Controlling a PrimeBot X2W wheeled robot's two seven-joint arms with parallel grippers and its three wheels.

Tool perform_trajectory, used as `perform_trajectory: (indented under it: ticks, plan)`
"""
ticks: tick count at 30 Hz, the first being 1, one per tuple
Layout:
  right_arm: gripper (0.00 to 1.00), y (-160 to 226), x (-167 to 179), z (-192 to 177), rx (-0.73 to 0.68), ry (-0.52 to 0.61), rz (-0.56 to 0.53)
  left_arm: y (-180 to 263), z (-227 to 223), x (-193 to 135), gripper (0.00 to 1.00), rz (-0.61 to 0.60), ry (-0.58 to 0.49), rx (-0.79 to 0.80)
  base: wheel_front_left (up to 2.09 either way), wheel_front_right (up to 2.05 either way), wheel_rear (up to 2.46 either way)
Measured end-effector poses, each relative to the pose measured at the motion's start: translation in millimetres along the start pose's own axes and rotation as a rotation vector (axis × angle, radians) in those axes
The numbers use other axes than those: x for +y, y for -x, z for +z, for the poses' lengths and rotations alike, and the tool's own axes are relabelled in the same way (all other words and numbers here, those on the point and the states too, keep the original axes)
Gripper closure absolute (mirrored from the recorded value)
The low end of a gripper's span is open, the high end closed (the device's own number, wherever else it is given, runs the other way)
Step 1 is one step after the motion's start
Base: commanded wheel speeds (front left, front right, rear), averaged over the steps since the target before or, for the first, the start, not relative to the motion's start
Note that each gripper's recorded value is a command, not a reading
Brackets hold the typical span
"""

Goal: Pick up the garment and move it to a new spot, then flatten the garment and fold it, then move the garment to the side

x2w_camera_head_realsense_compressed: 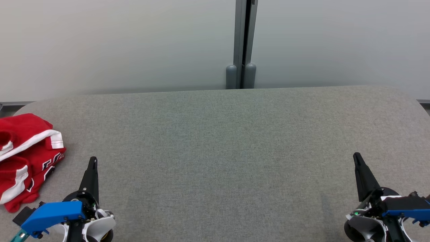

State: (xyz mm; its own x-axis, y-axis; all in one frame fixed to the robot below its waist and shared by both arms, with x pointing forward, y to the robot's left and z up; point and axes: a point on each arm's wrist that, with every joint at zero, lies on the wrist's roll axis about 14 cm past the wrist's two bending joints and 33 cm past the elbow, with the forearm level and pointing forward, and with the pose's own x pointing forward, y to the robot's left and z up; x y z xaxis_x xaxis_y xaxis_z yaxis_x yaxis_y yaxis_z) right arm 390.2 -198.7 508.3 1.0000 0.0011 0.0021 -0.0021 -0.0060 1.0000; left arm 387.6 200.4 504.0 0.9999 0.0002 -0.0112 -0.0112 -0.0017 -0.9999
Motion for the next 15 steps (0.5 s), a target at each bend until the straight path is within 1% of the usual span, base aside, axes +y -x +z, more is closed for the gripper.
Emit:
perform_trajectory:
  ticks: [15]
  plan:
    - [1.00, 0.0, 0.0, 0.0, 0.000, 0.000, 0.000, 0.0, 0.0, 0.0, 1.00, 0.000, 0.000, 0.000, 0.00, 0.00, 0.00]
